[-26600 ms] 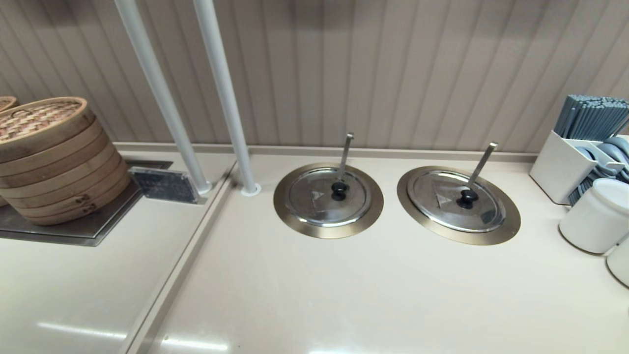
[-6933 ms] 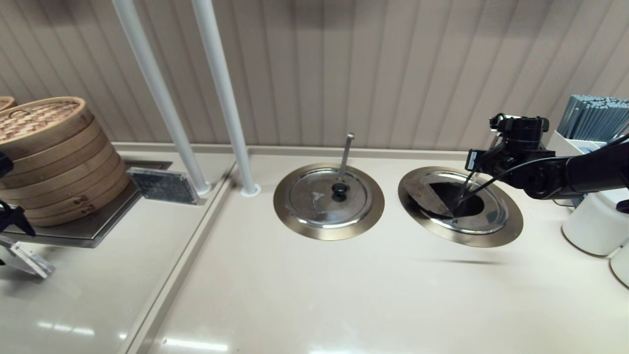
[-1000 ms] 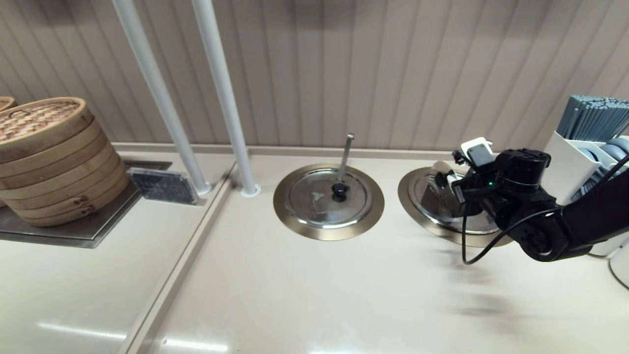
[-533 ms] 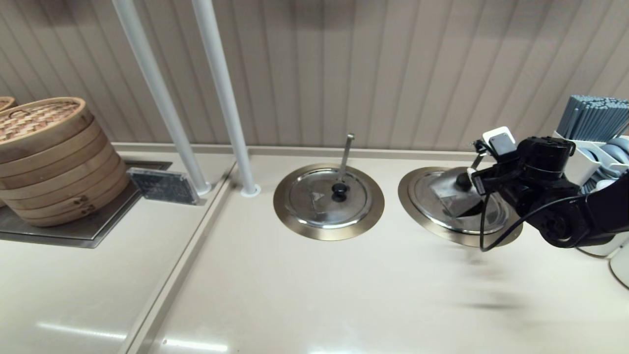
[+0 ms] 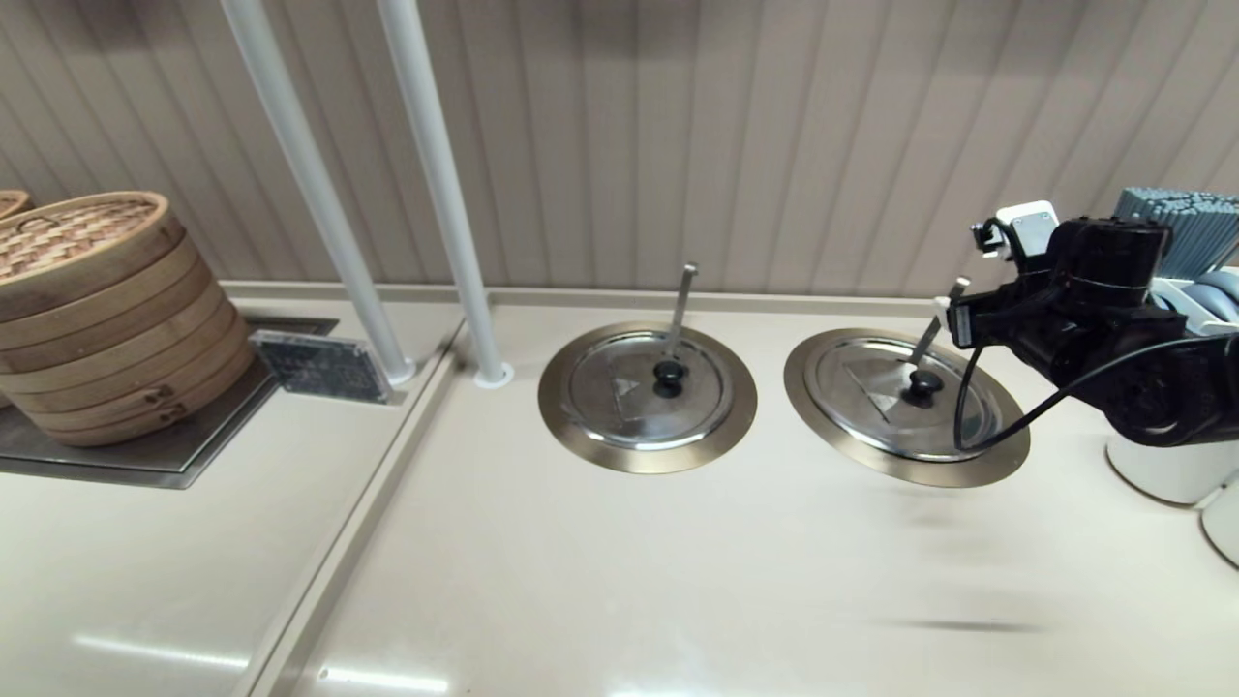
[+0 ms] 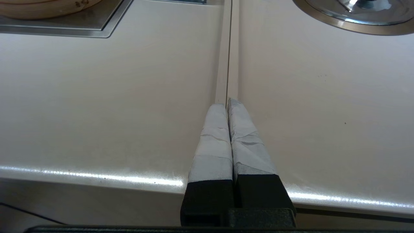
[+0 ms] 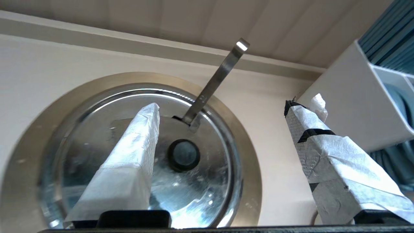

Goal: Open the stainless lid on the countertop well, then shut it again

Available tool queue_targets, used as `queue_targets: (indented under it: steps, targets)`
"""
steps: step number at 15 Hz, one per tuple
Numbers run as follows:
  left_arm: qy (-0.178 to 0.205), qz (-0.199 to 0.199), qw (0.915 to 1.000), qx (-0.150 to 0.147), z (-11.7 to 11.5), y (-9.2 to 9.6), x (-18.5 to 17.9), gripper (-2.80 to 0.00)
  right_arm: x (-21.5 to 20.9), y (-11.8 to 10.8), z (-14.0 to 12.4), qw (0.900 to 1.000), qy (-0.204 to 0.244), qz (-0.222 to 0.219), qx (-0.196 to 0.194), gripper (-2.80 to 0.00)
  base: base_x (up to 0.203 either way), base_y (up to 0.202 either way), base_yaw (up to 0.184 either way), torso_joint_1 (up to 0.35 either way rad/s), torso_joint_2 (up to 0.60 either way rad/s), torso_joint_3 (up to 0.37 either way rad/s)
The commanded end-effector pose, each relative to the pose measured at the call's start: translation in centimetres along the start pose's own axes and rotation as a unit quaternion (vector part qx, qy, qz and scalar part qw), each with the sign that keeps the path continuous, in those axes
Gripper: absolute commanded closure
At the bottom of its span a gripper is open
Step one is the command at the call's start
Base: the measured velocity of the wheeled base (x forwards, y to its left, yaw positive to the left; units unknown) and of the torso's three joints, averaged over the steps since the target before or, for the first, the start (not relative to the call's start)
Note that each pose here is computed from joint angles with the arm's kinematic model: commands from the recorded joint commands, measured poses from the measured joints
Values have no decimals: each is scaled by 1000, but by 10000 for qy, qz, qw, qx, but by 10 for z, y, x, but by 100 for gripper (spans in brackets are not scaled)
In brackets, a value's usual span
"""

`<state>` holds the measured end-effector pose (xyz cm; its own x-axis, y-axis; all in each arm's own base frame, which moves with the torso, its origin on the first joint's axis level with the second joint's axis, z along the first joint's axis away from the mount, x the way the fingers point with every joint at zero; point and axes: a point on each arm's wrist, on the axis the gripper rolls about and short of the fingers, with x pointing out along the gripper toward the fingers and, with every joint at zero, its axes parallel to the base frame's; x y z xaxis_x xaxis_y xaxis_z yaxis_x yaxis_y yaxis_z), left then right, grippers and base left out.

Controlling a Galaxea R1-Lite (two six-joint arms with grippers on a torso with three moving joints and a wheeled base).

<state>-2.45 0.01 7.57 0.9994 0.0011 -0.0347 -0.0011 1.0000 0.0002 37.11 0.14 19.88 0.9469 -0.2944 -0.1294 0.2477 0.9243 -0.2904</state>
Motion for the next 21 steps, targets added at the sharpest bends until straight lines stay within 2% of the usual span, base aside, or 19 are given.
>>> queue_targets:
  steps: [1, 2, 5, 7, 9, 11, 14, 15, 17, 19, 20, 21]
  targets:
    - [3, 2, 10000, -1, 0, 0, 0, 0, -40, -11, 32, 9994, 38, 187, 305, -280, 0, 0, 0, 0, 0, 0]
    - [0, 2, 10000, -1, 0, 0, 0, 0, -61, -15, 41, 9986, 135, 332, 393, 0, 0, 0, 0, 0, 0, 0]
    - [3, 2, 10000, -1, 0, 0, 0, 0, -120, -29, 51, 9939, 628, 647, 635, 0, 0, 0, 0, 0, 0, 0]
    - [3, 2, 10000, 2, 0, 0, 0, 0, -151, -37, 42, 9888, 1001, 744, 822, 0, 0, 0, 0, 0, 0, 0]
    - [3, 2, 10000, -1, 0, 0, 0, 0, -185, -47, 27, 9876, 1026, 794, 883, 0, 0, 0, 0, 0, 0, 0]
    - [3, 2, 10000, -1, 0, 0, 0, 0, -230, -60, 11, 9885, 767, 873, 963, 0, 0, 0, 0, 0, 0, 0]
    - [3, 2, 10000, -1, 0, 0, 0, 0, -306, -92, -17, 9922, -87, 707, 1025, 0, 0, 0, 0, 0, 0, 0]
    - [-5, 2, 10000, -1, 0, 0, 0, 0, -329, -103, -28, 9937, -342, 489, 949, 0, 0, 0, 0, 0, 0, 0]
    - [-5, 2, 10000, -1, 0, 0, 0, 0, -369, -115, -49, 9940, -709, -234, 796, 0, 0, 0, 0, 0, 0, 0]
    - [3, 2, 10000, -1, 0, 0, 0, 0, -394, -116, -64, 9910, -965, -540, 751, 0, 0, 0, 0, 0, 0, 0]
    - [3, 2, 10000, -1, 0, 0, 0, 0, -397, -114, -67, 9889, -981, -518, 987, 0, 0, 0, 0, 0, 0, 0]
    - [3, 2, 10000, -1, 0, 0, 0, 0, -397, -113, -67, 9874, -1013, -205, 1197, 0, 0, 0, 0, 0, 0, 0]
